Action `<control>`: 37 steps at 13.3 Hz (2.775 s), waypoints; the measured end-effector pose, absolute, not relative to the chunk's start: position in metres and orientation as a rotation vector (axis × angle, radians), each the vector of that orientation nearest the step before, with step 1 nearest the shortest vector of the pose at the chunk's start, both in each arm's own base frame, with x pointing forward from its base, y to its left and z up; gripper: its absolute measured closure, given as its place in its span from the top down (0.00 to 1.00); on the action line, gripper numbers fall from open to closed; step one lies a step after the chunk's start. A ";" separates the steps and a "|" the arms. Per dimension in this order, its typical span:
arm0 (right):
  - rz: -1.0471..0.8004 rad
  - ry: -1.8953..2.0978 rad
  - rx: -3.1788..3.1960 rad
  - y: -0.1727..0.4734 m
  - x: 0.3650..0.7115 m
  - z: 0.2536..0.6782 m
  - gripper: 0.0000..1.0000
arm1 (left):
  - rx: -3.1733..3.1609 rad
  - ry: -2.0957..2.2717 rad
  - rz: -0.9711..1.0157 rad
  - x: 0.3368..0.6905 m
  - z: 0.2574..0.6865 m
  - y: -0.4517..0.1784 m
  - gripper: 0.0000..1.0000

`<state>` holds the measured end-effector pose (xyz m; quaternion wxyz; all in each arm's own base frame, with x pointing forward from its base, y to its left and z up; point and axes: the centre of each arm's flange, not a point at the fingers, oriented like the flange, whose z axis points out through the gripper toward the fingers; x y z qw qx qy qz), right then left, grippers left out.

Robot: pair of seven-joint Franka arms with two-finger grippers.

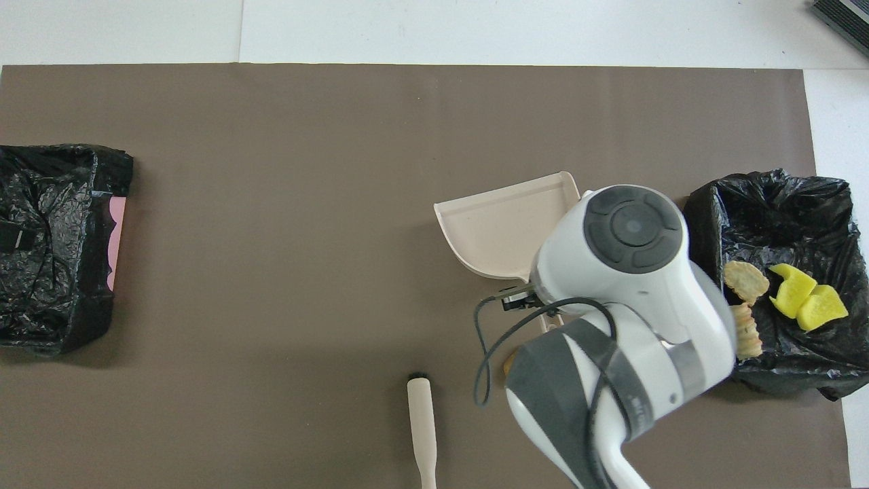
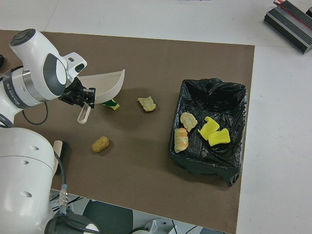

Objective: Sweep and dump trash in bin

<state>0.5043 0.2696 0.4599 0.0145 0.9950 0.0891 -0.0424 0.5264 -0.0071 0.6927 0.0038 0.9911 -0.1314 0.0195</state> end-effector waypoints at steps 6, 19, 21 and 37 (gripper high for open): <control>-0.058 0.021 3.181 0.328 0.554 0.410 0.31 | 3.106 -0.412 0.053 0.526 0.692 -0.007 1.00; 0.004 -0.170 3.195 0.372 0.575 0.370 1.00 | 3.106 -0.412 0.050 0.526 0.692 -0.007 1.00; -0.052 -0.189 3.166 0.360 0.574 0.379 1.00 | 3.105 -0.413 0.049 0.525 0.692 -0.008 1.00; -0.422 -0.068 3.132 0.386 0.327 0.391 1.00 | 3.053 -0.627 0.083 0.520 0.609 -0.200 1.00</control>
